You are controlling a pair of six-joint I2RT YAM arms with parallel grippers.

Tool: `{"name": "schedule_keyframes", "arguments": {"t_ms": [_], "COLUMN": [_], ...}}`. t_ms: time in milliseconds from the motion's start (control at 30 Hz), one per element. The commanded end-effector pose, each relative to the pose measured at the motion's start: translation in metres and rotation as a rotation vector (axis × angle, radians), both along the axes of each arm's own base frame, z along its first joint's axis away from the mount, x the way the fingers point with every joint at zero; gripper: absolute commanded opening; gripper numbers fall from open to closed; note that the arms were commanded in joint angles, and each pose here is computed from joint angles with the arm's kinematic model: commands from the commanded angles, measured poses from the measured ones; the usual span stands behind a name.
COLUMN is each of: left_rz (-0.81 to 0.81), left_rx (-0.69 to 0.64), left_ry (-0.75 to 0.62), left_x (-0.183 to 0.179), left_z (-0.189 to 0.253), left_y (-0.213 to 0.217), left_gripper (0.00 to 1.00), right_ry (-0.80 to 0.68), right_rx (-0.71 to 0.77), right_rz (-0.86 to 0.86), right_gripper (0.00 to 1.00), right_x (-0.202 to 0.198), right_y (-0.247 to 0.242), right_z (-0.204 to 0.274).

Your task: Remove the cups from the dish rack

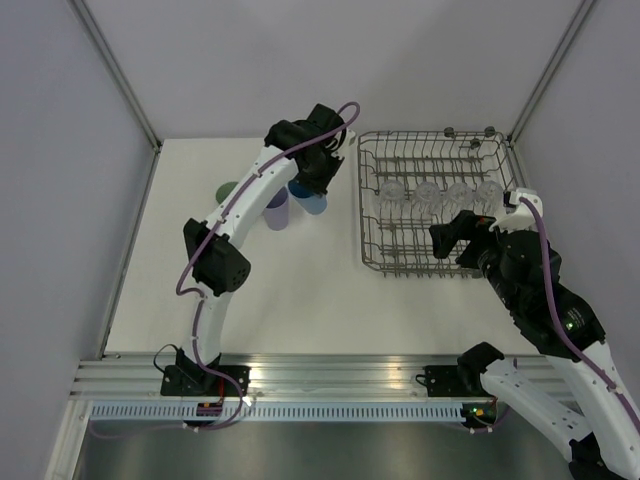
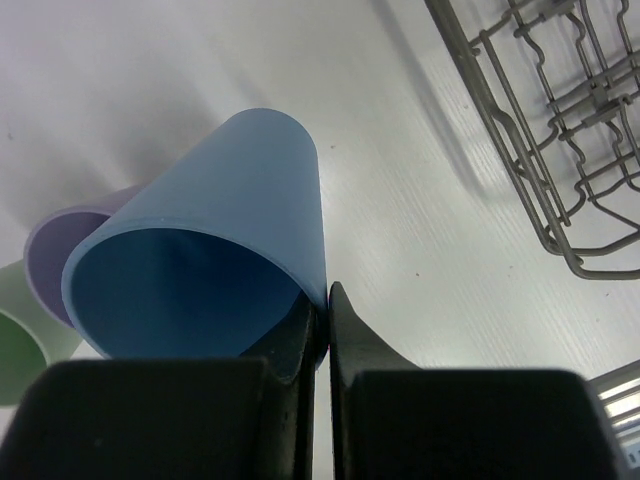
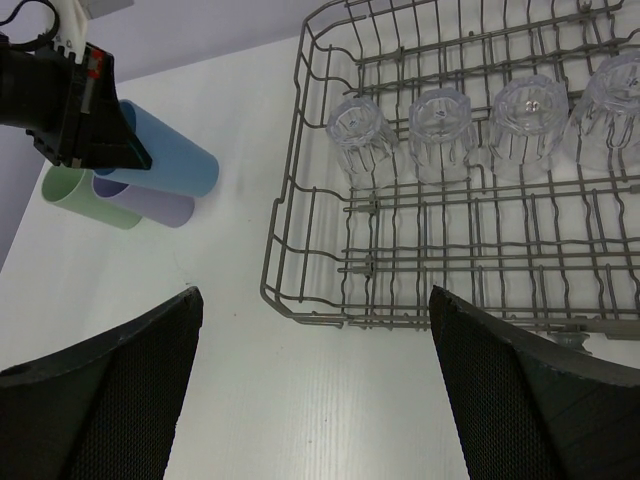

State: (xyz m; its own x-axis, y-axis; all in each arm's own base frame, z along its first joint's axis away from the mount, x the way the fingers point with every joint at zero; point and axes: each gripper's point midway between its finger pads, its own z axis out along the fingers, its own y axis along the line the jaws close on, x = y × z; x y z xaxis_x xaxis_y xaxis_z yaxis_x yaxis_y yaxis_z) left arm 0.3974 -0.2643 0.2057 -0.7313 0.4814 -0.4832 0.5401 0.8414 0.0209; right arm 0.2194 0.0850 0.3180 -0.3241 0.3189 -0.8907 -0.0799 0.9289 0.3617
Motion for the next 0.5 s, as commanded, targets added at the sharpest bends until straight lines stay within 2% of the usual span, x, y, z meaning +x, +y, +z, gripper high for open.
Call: {"name": "schedule_keyframes", "arguments": {"t_ms": [0, 467], "left_rz": [-0.066, -0.114], "left_rx": [0.052, 0.106], "left_ry": [-0.036, 0.035], "left_x": [0.005, 0.011], "left_z": [-0.001, -0.05], "left_y": [-0.004, -0.017], "left_gripper": [0.02, 0.03], "right_ry": [-0.013, -0.006], "right_rx": [-0.009, -0.035], "right_rz": [0.006, 0.036], "right_gripper": [0.98, 0.98], "right_x": [-0.003, -0.006], "right_y": [-0.002, 0.0], "right_z": [0.003, -0.002]}}
